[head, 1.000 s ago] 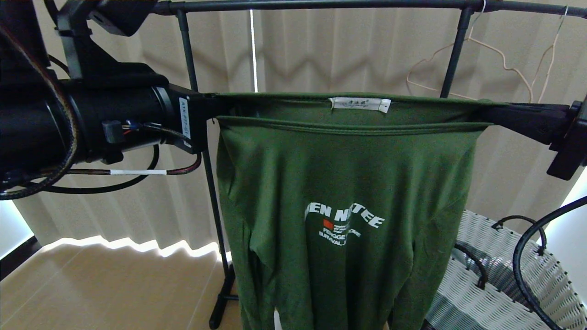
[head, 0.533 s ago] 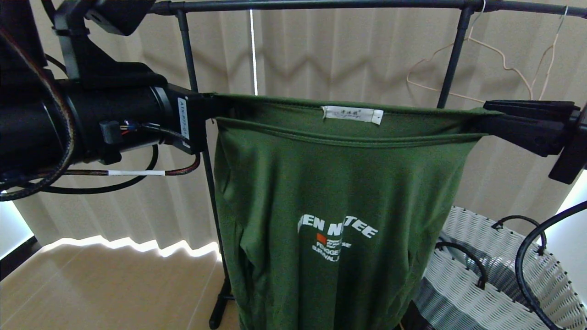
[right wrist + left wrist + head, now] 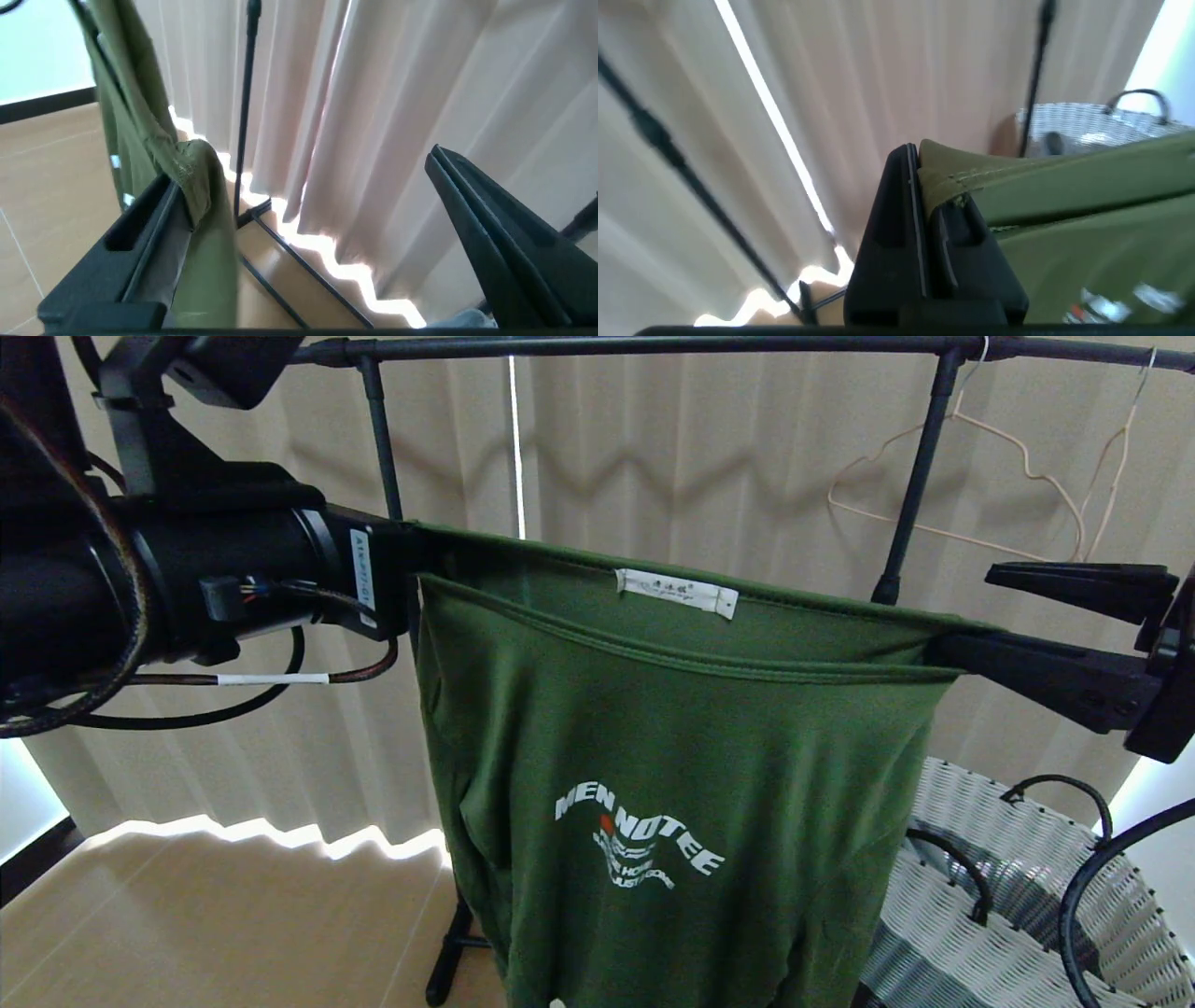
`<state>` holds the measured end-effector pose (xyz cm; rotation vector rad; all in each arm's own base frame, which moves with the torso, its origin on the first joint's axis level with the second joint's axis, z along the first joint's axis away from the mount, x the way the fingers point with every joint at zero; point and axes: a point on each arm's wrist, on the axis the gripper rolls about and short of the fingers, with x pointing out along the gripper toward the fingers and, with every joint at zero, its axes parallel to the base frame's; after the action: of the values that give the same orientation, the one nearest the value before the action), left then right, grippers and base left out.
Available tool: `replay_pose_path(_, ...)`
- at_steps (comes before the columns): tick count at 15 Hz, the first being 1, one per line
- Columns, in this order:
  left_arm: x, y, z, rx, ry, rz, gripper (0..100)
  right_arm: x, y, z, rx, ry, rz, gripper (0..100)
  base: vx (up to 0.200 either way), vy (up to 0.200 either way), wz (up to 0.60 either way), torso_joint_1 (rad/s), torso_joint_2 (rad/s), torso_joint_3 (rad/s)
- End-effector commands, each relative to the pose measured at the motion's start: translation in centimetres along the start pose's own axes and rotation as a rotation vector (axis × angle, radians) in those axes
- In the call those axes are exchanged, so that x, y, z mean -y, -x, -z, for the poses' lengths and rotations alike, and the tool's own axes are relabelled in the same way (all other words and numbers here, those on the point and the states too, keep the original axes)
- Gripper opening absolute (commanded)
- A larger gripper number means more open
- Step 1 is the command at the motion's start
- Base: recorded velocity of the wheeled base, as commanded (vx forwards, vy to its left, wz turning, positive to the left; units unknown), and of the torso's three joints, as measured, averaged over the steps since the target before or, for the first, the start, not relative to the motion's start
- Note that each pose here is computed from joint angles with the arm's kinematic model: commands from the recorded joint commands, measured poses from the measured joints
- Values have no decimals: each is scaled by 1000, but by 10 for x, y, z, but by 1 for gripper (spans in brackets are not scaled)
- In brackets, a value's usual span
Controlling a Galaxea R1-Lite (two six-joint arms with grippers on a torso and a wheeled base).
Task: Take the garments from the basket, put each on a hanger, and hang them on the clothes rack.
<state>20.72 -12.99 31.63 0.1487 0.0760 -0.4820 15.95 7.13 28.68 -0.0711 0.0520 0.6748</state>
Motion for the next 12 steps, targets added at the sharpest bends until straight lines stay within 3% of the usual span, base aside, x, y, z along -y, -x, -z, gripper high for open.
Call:
replay_pose_path(1, -4, -2, 2, -13, 1, -44, 0, -8, 9, 2, 11, 5, -29, 100, 0, 0, 0, 0, 0, 0)
replay_pose_path(5, -20, -8, 12, -57, 6, -145, 0, -12, 20, 0, 38, 13, -42, 100, 0, 0, 0, 0, 0, 0)
replay_pose_path(8, -26, -2, 21, -83, 8, -171, 0, -12, 29, 12, 11, 26, -9, 100, 0, 0, 0, 0, 0, 0)
replay_pose_path(12, -42, 27, 33, -99, 19, -244, 0, 11, 46, 41, -97, 151, 220, 100, 0, 0, 0, 0, 0, 0)
